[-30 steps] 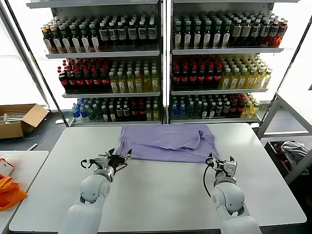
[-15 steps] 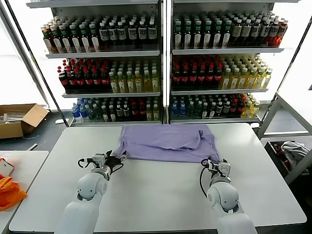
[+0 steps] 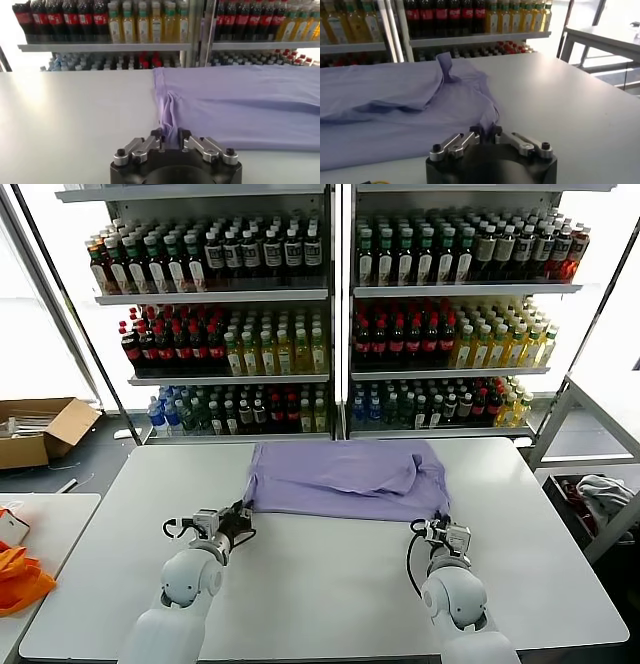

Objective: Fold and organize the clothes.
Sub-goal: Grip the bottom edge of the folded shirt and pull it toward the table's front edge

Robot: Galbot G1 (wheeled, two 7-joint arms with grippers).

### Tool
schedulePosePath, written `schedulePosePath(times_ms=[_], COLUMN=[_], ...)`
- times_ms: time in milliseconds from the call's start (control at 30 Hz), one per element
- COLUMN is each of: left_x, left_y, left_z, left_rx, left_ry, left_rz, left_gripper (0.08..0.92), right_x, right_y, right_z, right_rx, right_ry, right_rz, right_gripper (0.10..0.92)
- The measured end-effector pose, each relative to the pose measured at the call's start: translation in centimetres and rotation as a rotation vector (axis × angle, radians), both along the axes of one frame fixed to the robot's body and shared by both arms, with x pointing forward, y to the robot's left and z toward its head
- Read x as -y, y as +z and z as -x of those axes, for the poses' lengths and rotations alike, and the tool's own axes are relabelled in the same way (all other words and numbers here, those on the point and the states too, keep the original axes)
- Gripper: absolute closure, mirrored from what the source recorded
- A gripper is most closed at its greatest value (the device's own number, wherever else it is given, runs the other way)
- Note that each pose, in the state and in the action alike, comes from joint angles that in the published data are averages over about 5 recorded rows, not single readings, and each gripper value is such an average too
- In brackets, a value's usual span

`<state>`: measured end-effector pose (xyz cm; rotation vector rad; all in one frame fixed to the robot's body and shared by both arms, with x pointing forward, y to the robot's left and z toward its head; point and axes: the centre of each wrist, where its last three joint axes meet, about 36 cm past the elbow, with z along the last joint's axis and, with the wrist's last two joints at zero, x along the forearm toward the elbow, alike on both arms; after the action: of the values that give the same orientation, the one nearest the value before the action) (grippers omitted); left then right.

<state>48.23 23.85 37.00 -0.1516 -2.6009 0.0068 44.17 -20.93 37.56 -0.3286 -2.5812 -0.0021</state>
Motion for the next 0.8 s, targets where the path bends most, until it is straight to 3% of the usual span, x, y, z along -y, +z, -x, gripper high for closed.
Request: schedulePosePath(times_ms=[200,400,800], left_x=[0.0,-0.2,0.3], left_y=[-0.4,0.2,3.3], left_z=[1.3,3.0,7.6], left_rx=[0.0,0.018,0.08], left_ry=[-0.004,-0.001,-0.025], left_rz=[-0.005,-0.004,-0.018], left_gripper=[0.911,0.914,0.914], right_x=[-0.6,-1.1,-1.6], right_y=[0.7,2.2,5.6], right_z=[1.1,2.7,7.7], right_rx=[0.015,0.048,0.122], right_ry=[0.008,0.024,0.032], right_rz=[0.007,0.02,0.049], right_gripper=[0.909,0.909,0.909])
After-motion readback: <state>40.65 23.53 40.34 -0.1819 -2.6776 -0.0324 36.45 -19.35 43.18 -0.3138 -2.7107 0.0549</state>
